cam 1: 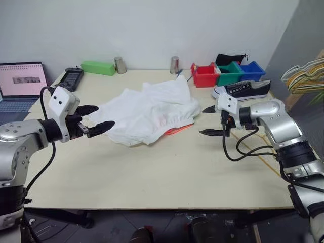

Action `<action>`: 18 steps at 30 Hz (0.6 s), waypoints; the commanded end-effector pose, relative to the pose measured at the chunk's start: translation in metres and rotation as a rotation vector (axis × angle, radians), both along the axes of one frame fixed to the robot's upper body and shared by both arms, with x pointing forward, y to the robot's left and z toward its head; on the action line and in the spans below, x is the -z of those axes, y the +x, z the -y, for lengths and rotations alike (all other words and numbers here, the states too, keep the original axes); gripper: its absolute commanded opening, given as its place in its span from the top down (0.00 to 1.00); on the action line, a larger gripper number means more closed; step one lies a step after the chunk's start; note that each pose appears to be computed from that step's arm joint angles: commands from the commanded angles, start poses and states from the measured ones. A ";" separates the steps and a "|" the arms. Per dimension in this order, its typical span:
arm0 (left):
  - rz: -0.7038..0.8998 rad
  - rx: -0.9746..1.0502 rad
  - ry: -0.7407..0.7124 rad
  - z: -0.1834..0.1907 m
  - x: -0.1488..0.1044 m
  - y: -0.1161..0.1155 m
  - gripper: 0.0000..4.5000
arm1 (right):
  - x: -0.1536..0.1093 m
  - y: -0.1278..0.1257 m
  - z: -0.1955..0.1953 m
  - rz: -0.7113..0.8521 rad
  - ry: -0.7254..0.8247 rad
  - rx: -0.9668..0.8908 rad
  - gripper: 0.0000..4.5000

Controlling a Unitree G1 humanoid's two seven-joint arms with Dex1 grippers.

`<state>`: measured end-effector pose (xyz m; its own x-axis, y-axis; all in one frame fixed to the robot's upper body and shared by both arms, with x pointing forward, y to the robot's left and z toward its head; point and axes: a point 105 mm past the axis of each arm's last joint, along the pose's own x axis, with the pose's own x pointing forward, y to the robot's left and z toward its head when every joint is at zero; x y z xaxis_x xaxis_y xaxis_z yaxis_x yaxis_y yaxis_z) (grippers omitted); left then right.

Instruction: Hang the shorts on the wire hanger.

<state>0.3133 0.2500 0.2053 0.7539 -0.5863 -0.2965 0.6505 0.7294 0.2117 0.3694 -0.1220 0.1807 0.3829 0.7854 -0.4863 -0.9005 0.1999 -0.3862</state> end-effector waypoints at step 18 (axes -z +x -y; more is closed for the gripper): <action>-0.019 0.030 0.160 -0.006 0.026 -0.007 0.00 | -0.001 0.027 -0.002 0.153 -0.027 0.080 0.02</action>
